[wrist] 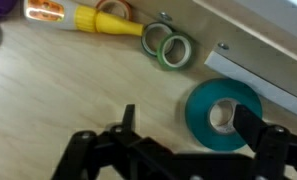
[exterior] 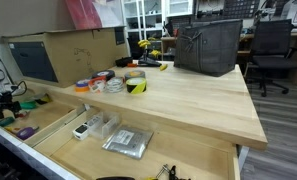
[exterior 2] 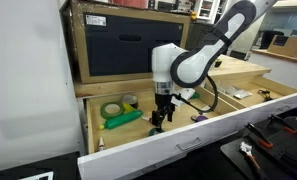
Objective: Take the green tape out of the drawer
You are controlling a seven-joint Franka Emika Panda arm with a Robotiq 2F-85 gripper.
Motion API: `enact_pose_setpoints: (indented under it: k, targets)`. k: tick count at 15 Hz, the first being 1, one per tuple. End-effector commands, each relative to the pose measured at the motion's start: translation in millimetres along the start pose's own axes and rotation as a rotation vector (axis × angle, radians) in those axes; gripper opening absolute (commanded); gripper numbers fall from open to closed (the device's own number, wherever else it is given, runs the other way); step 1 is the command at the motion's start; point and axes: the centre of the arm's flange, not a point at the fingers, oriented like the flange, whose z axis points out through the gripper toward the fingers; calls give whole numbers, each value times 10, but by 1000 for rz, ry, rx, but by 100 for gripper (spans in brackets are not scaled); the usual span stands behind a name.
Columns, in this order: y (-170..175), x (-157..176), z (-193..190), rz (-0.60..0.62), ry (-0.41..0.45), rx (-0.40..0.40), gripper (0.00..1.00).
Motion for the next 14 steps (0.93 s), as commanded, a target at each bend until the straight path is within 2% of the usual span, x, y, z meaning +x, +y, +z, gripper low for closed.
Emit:
enact_pose_setpoints:
  k: [1,8,14]
  targets:
    - [-32,184,28,-53,5,-37,100]
    - [13,146,135,-115,-9,-77,100]
    - [-79,106,190,-160,2,-95,100]
